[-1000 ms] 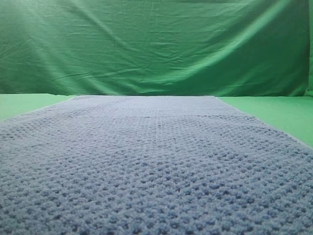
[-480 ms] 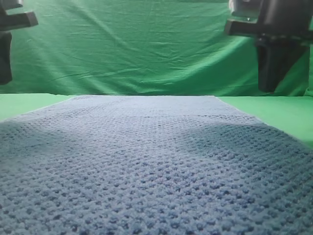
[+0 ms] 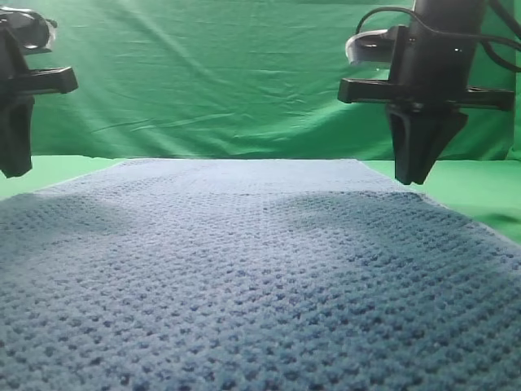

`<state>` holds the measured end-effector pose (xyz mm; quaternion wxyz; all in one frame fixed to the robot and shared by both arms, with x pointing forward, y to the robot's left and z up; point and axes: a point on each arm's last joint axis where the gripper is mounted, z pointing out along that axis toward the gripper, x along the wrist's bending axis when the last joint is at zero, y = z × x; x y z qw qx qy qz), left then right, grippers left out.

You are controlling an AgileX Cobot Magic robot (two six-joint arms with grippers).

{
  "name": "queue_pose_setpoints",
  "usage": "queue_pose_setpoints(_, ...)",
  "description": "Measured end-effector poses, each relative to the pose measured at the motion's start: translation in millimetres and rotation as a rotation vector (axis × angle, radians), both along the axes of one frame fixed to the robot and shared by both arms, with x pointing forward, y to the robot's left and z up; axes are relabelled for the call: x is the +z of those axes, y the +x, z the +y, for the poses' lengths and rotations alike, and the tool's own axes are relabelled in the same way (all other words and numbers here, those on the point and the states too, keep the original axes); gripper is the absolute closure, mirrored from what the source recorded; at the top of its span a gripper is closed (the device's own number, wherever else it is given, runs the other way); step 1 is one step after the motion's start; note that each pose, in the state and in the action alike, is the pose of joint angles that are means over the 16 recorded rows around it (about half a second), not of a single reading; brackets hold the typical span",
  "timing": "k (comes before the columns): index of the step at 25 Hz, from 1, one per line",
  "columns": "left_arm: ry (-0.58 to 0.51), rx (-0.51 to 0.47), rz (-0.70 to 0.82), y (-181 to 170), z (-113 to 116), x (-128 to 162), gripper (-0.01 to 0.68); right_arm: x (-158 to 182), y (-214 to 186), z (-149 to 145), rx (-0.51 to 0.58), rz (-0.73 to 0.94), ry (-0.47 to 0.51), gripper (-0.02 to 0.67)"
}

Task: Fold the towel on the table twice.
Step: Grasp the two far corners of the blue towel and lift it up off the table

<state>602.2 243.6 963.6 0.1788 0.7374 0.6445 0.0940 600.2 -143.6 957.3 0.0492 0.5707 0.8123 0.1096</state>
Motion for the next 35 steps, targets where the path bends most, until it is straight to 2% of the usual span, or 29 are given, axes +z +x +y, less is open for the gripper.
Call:
queue_pose_setpoints(3, 0.011, -0.035, -0.006, 2.2, -5.9, -3.5, 0.537, -2.2, 2.2, 0.8, 0.002, -0.001, -0.004, 0.447)
queue_pose_setpoints(10, 0.031, -0.102, -0.009, 4.0, -18.1, -7.7, 0.257, -5.2, 4.0, 1.2, 0.004, -0.004, -0.008, 0.203)
queue_pose_setpoints(13, 0.03, -0.107, -0.002, 4.0, -21.2, -10.0, 0.139, -8.3, 4.8, 1.5, 0.004, -0.001, -0.011, 0.128)
queue_pose_setpoints(16, 0.03, -0.099, 0.009, 4.4, -22.1, -13.0, 0.059, -12.0, 5.8, 1.8, 0.005, 0.005, -0.014, 0.087)
queue_pose_setpoints(19, 0.031, -0.088, 0.019, 5.2, -22.1, -16.3, 0.031, -16.0, 7.0, 2.2, 0.005, 0.01, -0.017, 0.079)
queue_pose_setpoints(31, 0.048, -0.07, 0.056, 10.5, -22.0, -30.3, 0.03, -25.8, 11.3, 3.4, 0.01, 0.018, -0.029, 0.08)
queue_pose_setpoints(35, 0.045, -0.061, 0.07, 12.5, -22.1, -33.7, 0.065, -26.4, 12.0, 3.5, 0.011, 0.017, -0.03, 0.08)
